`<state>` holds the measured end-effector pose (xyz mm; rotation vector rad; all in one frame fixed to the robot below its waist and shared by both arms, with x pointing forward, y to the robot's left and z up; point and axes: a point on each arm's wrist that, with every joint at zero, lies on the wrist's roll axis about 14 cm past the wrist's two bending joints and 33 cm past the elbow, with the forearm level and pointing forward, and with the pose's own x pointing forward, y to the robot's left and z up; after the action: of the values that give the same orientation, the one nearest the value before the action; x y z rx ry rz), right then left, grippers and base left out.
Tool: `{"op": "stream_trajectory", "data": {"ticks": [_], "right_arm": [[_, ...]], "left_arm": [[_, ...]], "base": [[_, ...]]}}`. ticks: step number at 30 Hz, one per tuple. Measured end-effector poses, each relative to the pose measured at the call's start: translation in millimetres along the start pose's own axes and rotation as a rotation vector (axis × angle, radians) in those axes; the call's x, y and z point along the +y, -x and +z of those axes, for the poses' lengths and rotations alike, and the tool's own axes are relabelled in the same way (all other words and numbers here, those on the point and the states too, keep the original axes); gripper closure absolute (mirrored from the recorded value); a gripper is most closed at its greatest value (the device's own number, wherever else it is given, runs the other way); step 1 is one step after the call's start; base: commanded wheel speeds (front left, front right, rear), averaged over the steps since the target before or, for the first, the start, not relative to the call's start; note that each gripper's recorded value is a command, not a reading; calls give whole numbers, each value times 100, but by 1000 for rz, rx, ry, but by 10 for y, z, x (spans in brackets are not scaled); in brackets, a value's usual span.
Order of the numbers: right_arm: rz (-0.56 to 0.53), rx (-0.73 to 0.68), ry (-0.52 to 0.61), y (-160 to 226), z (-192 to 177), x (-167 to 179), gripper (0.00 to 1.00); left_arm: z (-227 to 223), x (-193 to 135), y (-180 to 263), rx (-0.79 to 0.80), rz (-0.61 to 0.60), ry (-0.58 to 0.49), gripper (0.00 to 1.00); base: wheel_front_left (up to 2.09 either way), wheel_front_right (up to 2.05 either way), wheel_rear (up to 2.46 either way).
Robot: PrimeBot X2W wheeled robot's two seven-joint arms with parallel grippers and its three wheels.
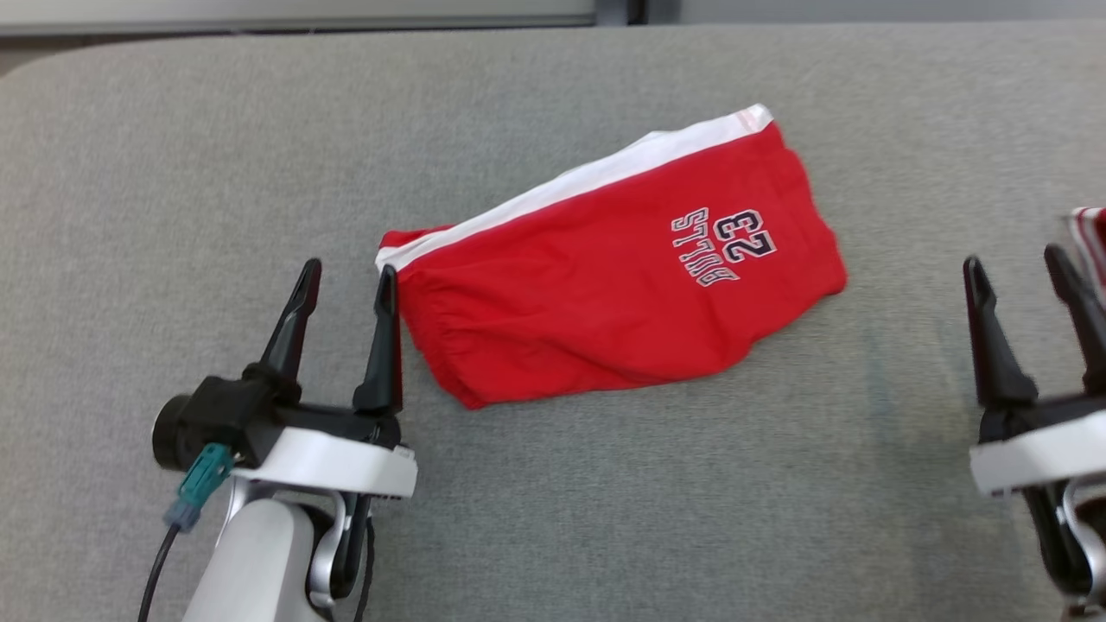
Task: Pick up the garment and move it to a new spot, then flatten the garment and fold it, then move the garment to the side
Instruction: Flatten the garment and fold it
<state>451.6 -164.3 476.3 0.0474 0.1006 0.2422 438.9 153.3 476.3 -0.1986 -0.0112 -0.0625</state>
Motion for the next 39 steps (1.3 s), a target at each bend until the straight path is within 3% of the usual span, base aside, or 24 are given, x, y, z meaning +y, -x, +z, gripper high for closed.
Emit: {"op": "stream_trajectory", "data": {"ticks": [4,8,13,17,19,24,29,39], "right_arm": [[64,55,13,-392,-145,92,0],[168,185,20,-697,-521,360,0],[226,391,18,-807,-1075,525,0],[237,457,5,-840,-1184,576,0],[238,468,-10,-832,-1181,594,100],[231,430,-42,-763,-1078,633,100],[190,374,-101,-450,-1012,630,100],[-18,308,-185,194,-934,213,100]], "left_arm": [[-12,11,-103,-3,-7,-1,0],[-74,133,-121,14,23,-4,0],[-145,281,-92,38,71,4,0],[-162,300,-74,44,84,6,0],[-156,281,-82,41,82,10,0],[-141,229,-124,32,67,9,0],[-184,184,-150,37,60,12,0],[-195,-28,-154,37,0,32,0]], "base": [[0,0,0],[0,0,0],[0,0,0],[0,0,0],[0,0,0],[0,0,0],[0,0,0],[0,0,0]]}}
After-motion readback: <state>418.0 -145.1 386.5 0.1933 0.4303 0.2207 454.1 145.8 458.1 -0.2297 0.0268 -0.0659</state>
